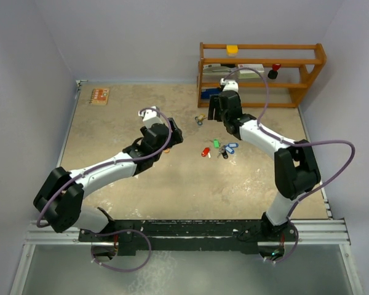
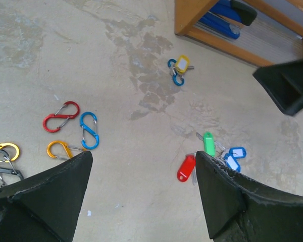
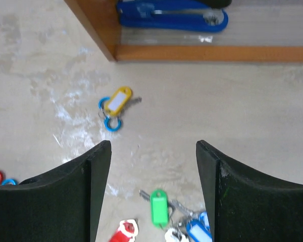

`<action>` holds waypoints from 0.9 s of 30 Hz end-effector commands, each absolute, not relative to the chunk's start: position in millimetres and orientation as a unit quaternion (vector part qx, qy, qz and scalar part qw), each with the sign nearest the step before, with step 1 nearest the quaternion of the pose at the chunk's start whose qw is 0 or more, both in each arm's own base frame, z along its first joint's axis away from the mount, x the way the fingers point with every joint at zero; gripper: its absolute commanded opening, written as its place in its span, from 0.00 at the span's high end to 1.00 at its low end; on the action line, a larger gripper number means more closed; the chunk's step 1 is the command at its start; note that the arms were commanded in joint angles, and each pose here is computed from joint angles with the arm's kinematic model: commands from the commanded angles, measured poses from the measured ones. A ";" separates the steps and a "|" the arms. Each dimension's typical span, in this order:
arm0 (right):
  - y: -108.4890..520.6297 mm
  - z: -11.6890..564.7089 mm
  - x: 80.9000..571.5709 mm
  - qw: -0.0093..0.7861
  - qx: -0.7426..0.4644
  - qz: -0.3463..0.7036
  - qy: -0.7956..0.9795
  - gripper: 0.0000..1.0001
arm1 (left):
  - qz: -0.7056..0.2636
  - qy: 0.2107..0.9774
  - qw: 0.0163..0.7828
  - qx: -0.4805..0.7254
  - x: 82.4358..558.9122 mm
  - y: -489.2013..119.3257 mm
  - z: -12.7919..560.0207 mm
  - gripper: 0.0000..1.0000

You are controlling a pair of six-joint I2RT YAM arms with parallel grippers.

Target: Put the keys on the keyring

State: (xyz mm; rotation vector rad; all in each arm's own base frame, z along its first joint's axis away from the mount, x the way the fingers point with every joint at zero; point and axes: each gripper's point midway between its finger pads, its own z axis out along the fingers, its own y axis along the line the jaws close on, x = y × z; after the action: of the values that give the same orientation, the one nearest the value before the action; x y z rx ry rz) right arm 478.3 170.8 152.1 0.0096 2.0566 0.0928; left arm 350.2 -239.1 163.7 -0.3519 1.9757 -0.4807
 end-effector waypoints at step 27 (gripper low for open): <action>191.3 92.2 365.2 0.352 -0.045 0.051 0.933 0.44 | -0.179 0.835 0.498 -0.151 357.5 -228.0 140.6 0.22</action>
State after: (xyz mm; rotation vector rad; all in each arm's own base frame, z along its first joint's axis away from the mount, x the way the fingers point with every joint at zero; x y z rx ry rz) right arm 366.6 185.4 77.7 -0.1391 2.4441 0.0890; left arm 352.7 -224.7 132.9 -0.3570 2.0543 -0.3929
